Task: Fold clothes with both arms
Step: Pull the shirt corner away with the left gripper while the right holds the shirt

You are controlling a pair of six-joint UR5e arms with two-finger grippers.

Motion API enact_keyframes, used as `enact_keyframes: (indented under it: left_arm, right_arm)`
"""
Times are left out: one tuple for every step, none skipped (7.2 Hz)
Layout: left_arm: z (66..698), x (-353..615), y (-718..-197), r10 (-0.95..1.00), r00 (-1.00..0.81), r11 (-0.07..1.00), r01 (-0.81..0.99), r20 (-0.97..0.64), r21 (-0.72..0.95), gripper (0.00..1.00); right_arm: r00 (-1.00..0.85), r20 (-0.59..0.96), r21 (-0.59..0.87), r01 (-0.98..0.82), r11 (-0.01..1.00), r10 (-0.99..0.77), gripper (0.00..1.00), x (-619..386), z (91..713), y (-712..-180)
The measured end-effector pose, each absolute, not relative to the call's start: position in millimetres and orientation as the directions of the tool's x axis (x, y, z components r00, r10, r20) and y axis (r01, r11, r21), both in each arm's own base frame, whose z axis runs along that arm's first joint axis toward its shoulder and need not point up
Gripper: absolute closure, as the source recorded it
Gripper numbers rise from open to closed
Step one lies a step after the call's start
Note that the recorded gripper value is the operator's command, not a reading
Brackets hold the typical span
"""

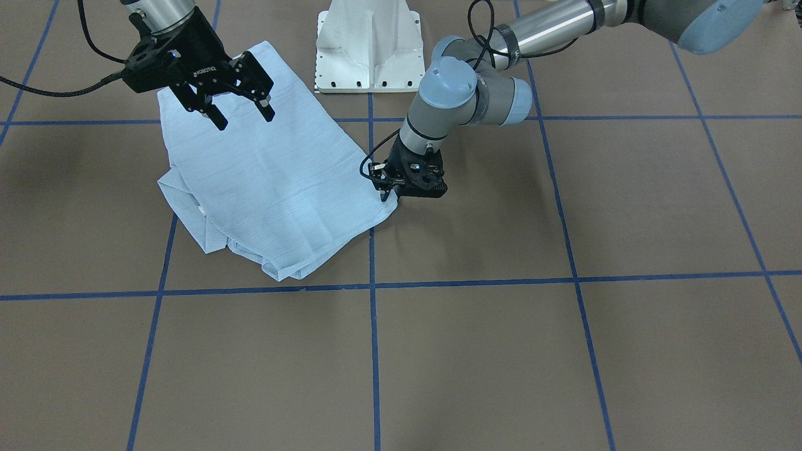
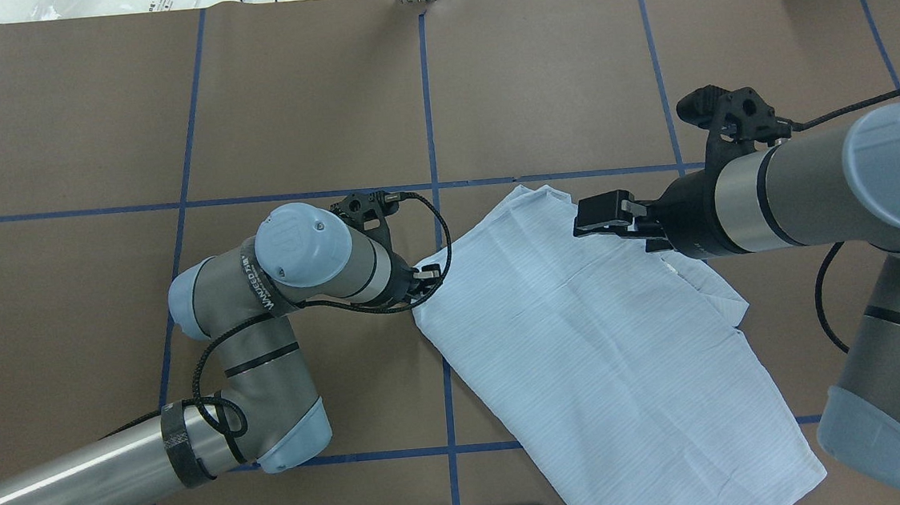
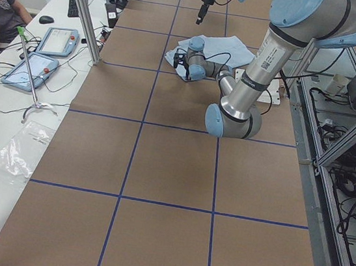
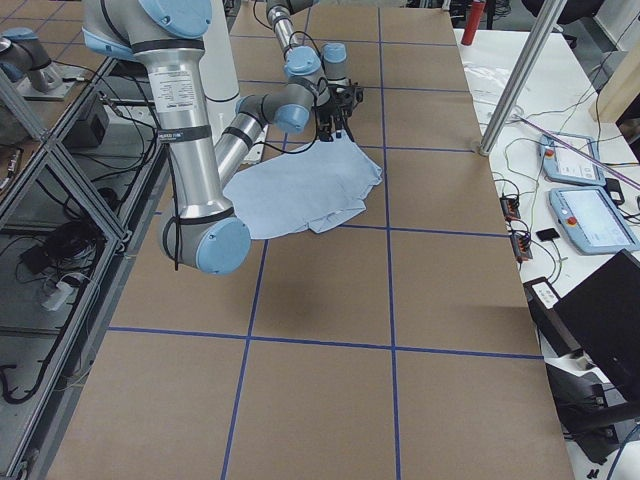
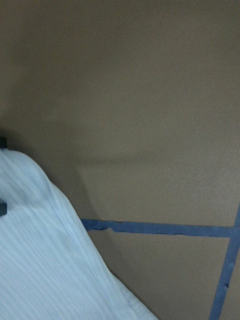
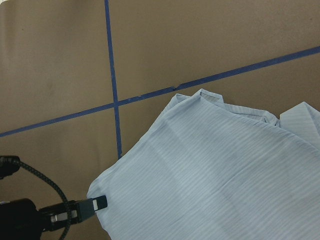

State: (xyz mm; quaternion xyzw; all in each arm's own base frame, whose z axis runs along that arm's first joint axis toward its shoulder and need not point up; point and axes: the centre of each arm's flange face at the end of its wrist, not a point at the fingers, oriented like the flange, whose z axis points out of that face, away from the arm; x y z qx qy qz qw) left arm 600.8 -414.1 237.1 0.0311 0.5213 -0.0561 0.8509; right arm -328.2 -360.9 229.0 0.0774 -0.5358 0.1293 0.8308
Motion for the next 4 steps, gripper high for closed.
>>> enact_keyframes:
  left_arm:
    - [235,599,-414,-0.065,0.447,0.992,0.129,-0.892,-0.008,1.00]
    - [234,594,-420,-0.073,0.445,0.990,0.141,-0.892,-0.011,1.00]
    - [235,582,-437,-0.090,0.449,0.985,0.170,-0.889,-0.014,1.00]
    - [238,566,-460,-0.110,0.454,0.978,0.208,-0.884,-0.015,1.00]
  right_arm:
    - [0.392,0.910,-0.011,-0.296,0.955,0.133,0.00,-328,229,-361]
    - [0.392,0.910,-0.014,-0.293,0.956,0.133,0.00,-327,230,-361]
    - [0.392,0.910,-0.015,-0.292,0.956,0.134,0.00,-327,230,-361]
    - [0.393,0.910,-0.016,-0.293,0.956,0.136,0.00,-326,231,-361]
